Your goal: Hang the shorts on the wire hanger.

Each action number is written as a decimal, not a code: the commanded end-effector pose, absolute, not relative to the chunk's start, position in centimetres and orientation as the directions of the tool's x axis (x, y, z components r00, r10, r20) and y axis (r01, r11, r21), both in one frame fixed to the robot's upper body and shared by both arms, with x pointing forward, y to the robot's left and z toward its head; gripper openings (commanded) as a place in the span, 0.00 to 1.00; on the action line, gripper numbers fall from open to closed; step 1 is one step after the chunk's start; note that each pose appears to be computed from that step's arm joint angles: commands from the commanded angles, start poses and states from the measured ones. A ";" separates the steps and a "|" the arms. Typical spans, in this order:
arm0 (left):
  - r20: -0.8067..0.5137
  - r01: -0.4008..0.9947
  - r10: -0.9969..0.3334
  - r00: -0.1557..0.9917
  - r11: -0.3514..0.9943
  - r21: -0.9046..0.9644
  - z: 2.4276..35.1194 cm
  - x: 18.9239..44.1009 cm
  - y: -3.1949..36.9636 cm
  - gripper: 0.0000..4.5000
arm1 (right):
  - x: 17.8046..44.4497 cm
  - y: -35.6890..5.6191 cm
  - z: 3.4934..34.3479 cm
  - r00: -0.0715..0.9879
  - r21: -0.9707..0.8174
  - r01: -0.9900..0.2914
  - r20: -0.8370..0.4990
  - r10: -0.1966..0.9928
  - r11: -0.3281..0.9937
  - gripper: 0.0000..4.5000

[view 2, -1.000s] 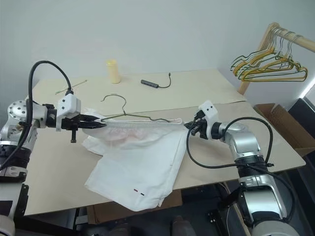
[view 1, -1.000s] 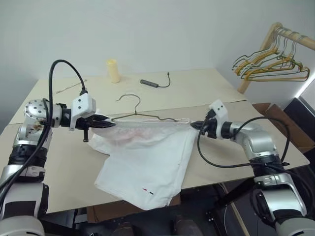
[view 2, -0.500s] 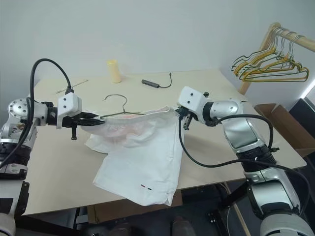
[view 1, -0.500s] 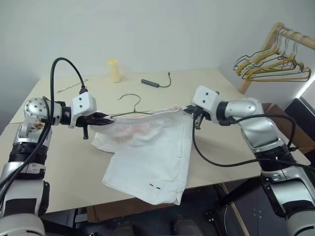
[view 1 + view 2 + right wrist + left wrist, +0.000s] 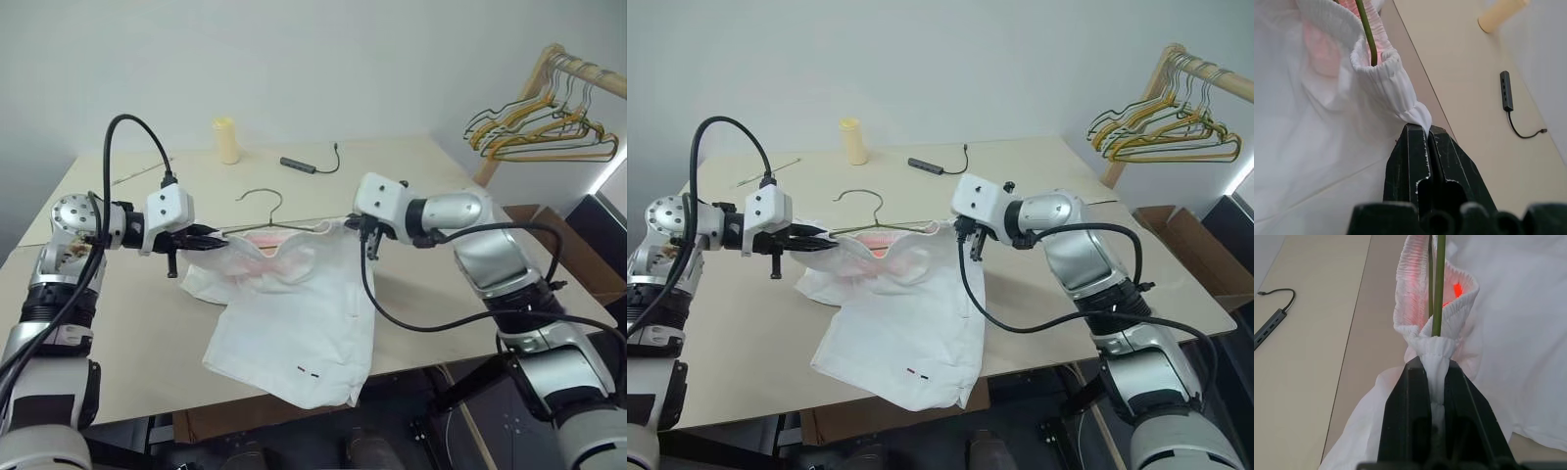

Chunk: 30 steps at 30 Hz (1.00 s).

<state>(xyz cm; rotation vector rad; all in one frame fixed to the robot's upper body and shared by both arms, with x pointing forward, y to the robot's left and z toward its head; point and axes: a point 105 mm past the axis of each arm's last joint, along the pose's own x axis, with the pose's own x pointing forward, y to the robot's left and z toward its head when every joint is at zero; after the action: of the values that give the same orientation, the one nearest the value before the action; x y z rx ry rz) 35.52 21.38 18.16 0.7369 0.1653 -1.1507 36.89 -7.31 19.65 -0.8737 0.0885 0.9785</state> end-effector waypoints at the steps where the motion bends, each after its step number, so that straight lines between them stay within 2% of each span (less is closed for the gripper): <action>1: -0.429 0.850 -0.795 0.428 0.194 0.490 19.8 35.4 20.8 0.01 | 36.8 -6.4 21.7 0.602 -0.674 -0.700 -0.377 0.704 0.237 0.01; 2: -0.425 0.851 -0.799 0.426 0.194 0.488 19.8 35.3 20.7 0.01 | 36.8 -6.2 21.7 0.597 -0.680 -0.697 -0.375 0.709 0.227 0.01; 3: -0.423 0.852 -0.800 0.424 0.194 0.487 19.9 35.3 20.7 0.01 | 36.7 -6.1 21.7 0.591 -0.682 -0.698 -0.374 0.714 0.220 0.11; 5: -0.423 0.851 -0.801 0.425 0.194 0.487 19.9 35.3 20.7 0.01 | 36.4 -6.0 21.8 0.576 -0.687 -0.698 -0.374 0.727 0.200 0.22; 10: -0.407 0.848 -0.809 0.425 0.199 0.491 20.1 35.2 20.6 0.01 | 35.8 -6.0 21.5 0.538 -0.688 -0.709 -0.384 0.750 0.156 0.64; 12: -0.409 0.848 -0.808 0.423 0.194 0.494 20.1 35.2 20.6 0.01 | 36.0 -6.3 21.1 0.535 -0.678 -0.718 -0.395 0.747 0.155 0.77; 20: -0.396 0.855 -0.826 0.401 0.182 0.486 20.3 34.8 20.5 0.01 | 36.2 -6.8 20.2 0.475 -0.594 -0.787 -0.415 0.776 0.164 0.77; 28: -0.393 0.868 -0.842 0.369 0.161 0.470 20.5 34.0 20.4 0.01 | 36.4 -6.9 20.2 0.417 -0.496 -0.845 -0.375 0.828 0.201 0.77; 30: -0.394 0.873 -0.847 0.358 0.154 0.463 20.5 33.9 20.3 0.01 | 36.1 -6.8 20.3 0.387 -0.479 -0.859 -0.373 0.843 0.182 0.69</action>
<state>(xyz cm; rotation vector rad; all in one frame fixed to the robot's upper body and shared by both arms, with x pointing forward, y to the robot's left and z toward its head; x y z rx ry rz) 34.16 20.17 18.75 0.6865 0.1089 -1.2421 36.23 -6.75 18.33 -0.7107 0.0947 1.1928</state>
